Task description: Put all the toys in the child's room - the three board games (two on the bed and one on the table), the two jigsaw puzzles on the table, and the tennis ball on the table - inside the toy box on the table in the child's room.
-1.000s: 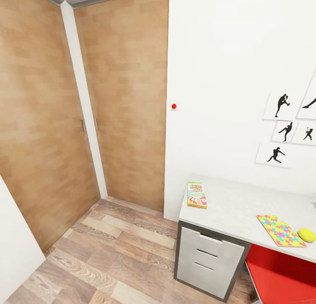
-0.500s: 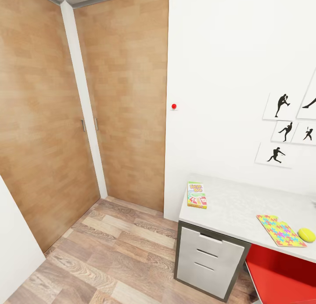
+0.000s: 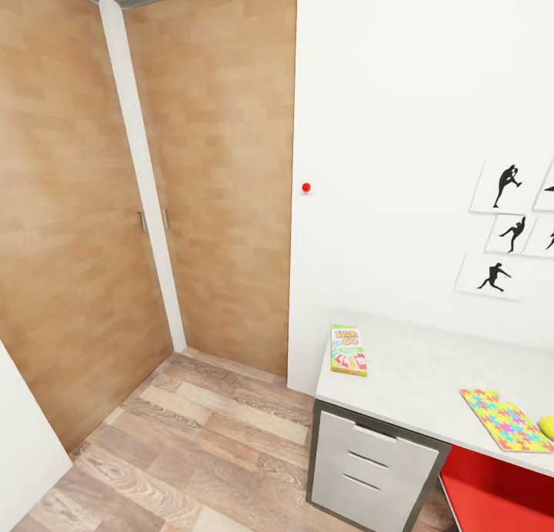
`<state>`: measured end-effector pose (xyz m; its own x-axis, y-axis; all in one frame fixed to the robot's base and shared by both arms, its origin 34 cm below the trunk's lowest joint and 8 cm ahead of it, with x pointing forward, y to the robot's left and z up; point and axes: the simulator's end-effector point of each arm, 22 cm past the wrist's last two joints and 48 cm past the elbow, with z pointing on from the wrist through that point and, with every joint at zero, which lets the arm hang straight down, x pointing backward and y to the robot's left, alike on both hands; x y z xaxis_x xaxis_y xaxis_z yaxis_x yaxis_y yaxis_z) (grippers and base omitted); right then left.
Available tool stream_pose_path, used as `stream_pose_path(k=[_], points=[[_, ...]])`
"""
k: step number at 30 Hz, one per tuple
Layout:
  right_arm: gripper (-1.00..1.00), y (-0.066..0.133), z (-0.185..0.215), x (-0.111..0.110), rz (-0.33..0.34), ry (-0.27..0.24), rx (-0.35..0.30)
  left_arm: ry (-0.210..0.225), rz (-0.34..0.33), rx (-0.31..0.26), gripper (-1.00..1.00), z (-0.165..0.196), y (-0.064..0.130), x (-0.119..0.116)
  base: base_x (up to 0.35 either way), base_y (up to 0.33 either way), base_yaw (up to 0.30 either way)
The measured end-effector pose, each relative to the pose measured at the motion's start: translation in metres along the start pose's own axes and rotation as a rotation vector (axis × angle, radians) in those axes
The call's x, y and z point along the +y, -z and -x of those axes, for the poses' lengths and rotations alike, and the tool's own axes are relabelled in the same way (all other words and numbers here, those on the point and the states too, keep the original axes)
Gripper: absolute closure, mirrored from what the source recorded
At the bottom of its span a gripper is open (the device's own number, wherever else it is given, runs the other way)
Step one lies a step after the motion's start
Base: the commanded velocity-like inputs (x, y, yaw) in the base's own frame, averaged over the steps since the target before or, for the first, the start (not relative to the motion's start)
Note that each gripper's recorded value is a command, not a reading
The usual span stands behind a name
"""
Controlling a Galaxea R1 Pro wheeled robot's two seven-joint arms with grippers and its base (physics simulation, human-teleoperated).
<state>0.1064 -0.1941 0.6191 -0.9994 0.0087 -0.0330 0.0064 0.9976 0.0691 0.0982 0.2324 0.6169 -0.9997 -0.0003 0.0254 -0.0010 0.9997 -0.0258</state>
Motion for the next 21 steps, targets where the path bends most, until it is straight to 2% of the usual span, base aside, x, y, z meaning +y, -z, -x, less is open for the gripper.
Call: stream_pose_path(k=[8, 16, 21], points=[[-1.0, 0.0, 0.0004, 0.002, 0.002, -0.001, -0.001, 0.001, 0.0, 0.0, -1.0, 0.0002, 0.0, 0.0, 0.019, 0.0, 0.041], [-1.0, 0.0, 0.0008, 0.0021, 0.002, 0.003, -0.003, 0.002, 0.0, -0.001, -1.0, 0.0002, 0.0, 0.0, 0.002, 0.0, 0.236], [-1.0, 0.0001, 0.0064, 0.0034, 0.004, 0.005, -0.028, 0.002, 0.0, -0.001, -1.0, 0.0003, 0.0, 0.0, 0.0, 0.0, 0.281]])
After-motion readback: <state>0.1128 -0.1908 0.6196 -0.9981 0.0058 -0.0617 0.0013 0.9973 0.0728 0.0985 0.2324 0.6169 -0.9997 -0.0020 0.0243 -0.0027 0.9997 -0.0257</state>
